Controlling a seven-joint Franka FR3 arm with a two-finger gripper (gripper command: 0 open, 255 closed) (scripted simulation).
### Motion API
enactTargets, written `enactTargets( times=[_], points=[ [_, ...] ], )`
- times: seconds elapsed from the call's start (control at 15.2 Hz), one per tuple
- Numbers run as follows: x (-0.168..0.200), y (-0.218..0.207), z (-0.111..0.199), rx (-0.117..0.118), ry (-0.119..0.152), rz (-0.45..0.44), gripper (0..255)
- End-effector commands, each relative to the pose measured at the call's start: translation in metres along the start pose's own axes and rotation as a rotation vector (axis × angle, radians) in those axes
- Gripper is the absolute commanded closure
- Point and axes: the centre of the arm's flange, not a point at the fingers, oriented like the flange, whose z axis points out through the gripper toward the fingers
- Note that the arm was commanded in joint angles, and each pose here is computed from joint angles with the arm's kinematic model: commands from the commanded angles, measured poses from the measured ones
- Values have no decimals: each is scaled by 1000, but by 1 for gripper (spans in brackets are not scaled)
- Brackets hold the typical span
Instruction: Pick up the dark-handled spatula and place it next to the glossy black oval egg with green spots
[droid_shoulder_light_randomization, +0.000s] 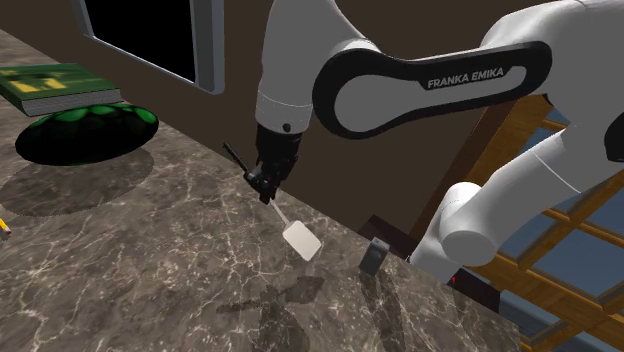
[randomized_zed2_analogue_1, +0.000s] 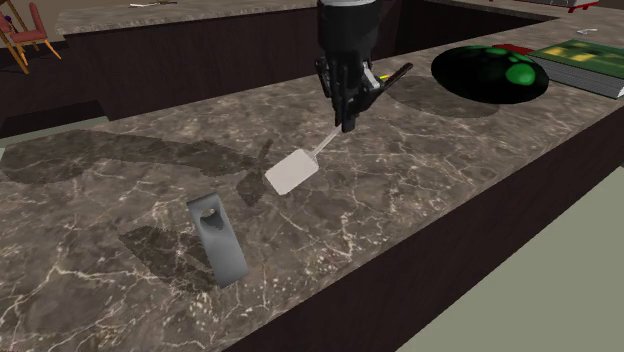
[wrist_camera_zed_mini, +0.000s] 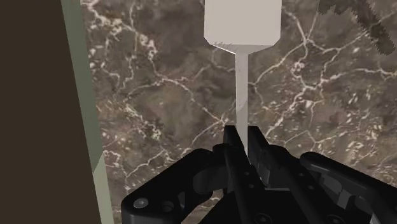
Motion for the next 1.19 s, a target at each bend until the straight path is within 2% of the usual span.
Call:
enactTargets(
  times=[0.0, 1.12],
  points=[
    [2, 0, -10, 0, 0, 0, 255],
    [8, 0, -99, 0, 0, 0, 255]
  ],
)
